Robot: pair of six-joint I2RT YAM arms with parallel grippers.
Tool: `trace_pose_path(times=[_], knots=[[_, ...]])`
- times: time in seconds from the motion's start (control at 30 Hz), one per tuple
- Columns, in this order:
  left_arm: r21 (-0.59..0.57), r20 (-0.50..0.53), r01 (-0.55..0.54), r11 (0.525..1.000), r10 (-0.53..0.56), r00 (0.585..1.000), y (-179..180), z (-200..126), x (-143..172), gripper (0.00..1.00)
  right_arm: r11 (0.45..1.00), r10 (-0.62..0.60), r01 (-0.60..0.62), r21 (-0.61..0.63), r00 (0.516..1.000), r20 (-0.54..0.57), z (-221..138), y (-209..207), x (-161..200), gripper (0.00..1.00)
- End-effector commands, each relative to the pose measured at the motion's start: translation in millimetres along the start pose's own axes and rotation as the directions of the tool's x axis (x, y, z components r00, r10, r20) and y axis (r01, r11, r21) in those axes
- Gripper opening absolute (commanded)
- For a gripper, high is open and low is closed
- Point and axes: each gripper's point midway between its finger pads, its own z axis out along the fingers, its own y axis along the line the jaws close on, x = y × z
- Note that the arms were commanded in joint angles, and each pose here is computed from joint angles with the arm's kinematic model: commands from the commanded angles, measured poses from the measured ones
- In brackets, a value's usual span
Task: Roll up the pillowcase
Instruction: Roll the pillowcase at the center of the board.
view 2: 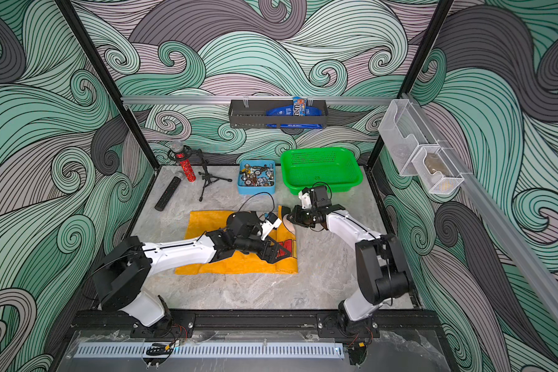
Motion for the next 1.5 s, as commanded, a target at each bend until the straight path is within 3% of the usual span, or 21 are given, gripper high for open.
trace_pose_path(times=[0.0,0.17,0.43,0.73,0.83,0.97,1.1,1.33,1.47], knots=[[0.058,-0.004,-0.023,0.998,0.023,1.000,-10.7,20.5,-1.0,0.89,0.993,-0.050,0.053,-0.109,0.998,0.029,11.3,13.4,-24.0,0.26],[0.060,-0.066,-0.047,0.997,0.051,0.997,-5.2,42.3,15.3,0.88,0.986,-0.058,0.064,-0.153,0.998,0.038,34.7,13.8,-41.4,0.25],[0.001,-0.159,-0.055,0.998,0.055,0.986,18.1,50.9,46.4,0.88,0.979,-0.030,0.031,-0.203,0.999,0.011,74.0,-0.8,-36.0,0.22],[-0.036,-0.273,-0.029,0.999,0.018,0.962,37.7,50.8,97.6,0.87,0.998,-0.044,0.044,-0.054,0.999,0.005,99.1,-43.4,-19.6,0.22],[-0.040,-0.292,-0.025,0.999,0.012,0.956,38.9,49.5,104.9,0.87,0.994,-0.079,0.084,-0.076,0.995,0.066,90.0,-32.2,-32.8,0.24],[-0.032,-0.280,-0.039,0.999,0.028,0.960,31.1,47.3,91.5,0.87,0.985,-0.108,0.123,-0.121,0.987,0.122,65.1,-6.6,-48.3,0.29],[-0.019,-0.250,-0.055,0.998,0.048,0.967,17.6,43.7,67.6,0.88,0.990,-0.099,0.109,-0.087,0.989,0.113,35.6,-5.3,-41.8,0.37],[-0.022,-0.178,-0.082,0.996,0.077,0.981,5.8,19.7,20.6,0.88,1.000,-0.029,0.028,0.006,0.999,0.035,-3.9,-33.1,17.1,0.49],[-0.065,-0.107,-0.087,0.994,0.079,0.991,18.0,-2.8,-8.8,0.91,1.000,0.029,-0.029,-0.001,0.998,-0.064,-5.5,-42.4,59.8,0.53]])
